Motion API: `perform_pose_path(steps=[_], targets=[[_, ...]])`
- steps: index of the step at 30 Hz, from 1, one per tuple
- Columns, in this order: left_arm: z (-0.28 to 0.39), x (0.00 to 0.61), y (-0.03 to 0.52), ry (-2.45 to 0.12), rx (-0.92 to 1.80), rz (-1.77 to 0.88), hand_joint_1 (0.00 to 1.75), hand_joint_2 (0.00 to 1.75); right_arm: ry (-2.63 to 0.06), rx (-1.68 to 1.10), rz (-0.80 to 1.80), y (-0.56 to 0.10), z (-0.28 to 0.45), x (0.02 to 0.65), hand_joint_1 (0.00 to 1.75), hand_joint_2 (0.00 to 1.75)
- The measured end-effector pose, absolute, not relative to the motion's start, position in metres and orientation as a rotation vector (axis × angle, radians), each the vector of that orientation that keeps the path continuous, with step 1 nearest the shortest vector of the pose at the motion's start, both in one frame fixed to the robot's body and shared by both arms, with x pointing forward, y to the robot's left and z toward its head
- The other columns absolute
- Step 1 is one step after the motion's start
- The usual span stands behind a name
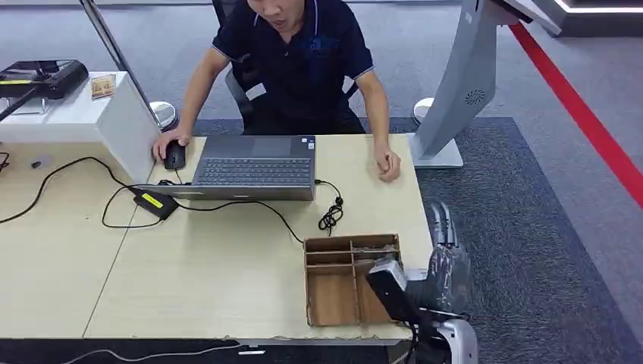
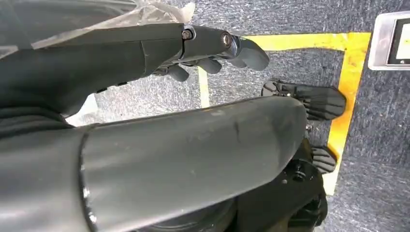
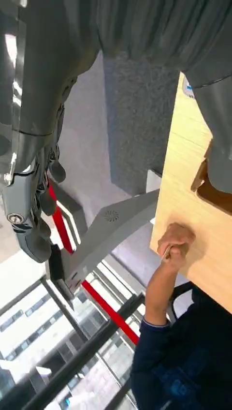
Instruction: Pass the card to the sensor for recognition and then transmit it.
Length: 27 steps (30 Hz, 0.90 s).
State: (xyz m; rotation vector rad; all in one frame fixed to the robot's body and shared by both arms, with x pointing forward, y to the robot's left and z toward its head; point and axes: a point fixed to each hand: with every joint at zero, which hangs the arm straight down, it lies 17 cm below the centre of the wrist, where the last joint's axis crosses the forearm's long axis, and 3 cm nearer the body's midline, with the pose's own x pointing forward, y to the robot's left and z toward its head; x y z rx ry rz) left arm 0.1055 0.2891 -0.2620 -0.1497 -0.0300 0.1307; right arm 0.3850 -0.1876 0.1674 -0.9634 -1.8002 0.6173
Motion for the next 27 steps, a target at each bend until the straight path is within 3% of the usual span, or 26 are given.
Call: perform_pose_path(steps=[14, 27], targets=[[-0.262, 0.105, 0.294, -0.031, -0.148, 0.124, 0.00, 0.00, -1.848, -0.928, 0.898, -0.146, 0.158, 0.372, 0.00, 1.75], [-0.262, 0.105, 0.294, -0.031, -0.148, 0.112, 0.00, 0.00, -1.908, -0.840, 0.916, -0.124, 0.155, 0.365, 0.00, 1.75]])
